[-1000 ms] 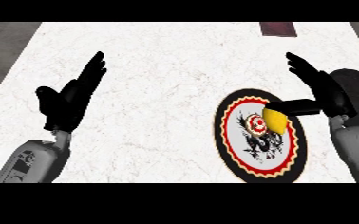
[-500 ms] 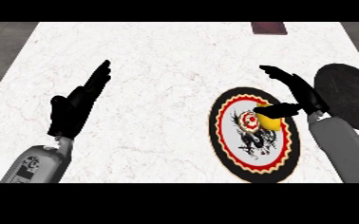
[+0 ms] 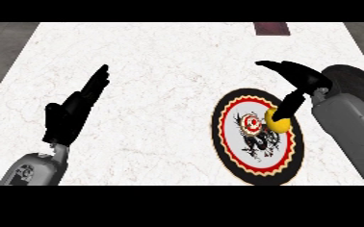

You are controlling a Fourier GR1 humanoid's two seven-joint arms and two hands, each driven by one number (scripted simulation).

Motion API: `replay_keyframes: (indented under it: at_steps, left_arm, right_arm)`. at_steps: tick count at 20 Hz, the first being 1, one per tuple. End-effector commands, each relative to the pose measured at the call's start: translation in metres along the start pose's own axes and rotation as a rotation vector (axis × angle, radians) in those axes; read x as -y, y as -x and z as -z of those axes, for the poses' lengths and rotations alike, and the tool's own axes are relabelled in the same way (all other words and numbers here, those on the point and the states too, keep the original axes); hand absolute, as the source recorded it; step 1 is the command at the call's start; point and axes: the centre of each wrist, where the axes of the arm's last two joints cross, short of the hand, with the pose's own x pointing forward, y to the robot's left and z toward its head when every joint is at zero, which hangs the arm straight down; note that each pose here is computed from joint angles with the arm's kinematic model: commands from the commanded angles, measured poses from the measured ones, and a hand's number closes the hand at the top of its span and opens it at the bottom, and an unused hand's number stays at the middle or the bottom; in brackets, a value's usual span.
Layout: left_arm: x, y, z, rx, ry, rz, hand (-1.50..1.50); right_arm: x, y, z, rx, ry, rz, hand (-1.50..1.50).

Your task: Pick the cupcake from the plate and place it in the pan

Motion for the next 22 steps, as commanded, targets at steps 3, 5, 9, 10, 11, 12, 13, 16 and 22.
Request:
replay_keyframes:
  at_steps: [3,5,9,10,11,12,13,16,22]
  left_arm:
    - [-0.003,0.01,-0.005,-0.011,-0.008,0.0,0.0]
    - [0.008,-0.008,0.009,-0.004,-0.009,0.009,0.0]
    - [-0.012,0.011,-0.004,-0.003,-0.005,-0.006,0.0]
    - [0.003,-0.001,-0.01,-0.001,-0.015,0.003,0.0]
    - [0.003,0.01,-0.005,-0.034,-0.02,0.014,0.0]
    - [-0.015,0.004,-0.003,-0.013,-0.035,0.019,0.0]
    - [-0.003,0.003,-0.003,-0.001,-0.014,0.014,0.0]
    - [-0.007,0.01,-0.007,-0.011,-0.016,-0.009,0.0]
    - [-0.014,0.009,-0.003,-0.01,-0.007,0.003,0.0]
  right_arm:
    - [0.018,-0.053,0.01,-0.128,-0.298,-0.241,-1.5]
    - [0.03,-0.076,0.019,-0.151,-0.355,-0.278,-1.5]
    - [0.031,-0.105,0.027,-0.161,-0.482,-0.277,-1.5]
    - [-0.02,-0.106,0.034,-0.18,-0.496,-0.293,-1.5]
    - [-0.008,-0.118,0.022,-0.18,-0.481,-0.311,-1.5]
    - [-0.008,-0.125,0.027,-0.188,-0.477,-0.325,-1.5]
    - [-0.015,-0.132,0.033,-0.216,-0.473,-0.323,-1.5]
    - [-0.001,-0.116,0.025,-0.239,-0.451,-0.346,-1.5]
    - [-0.021,-0.111,0.011,-0.274,-0.42,-0.403,-1.5]
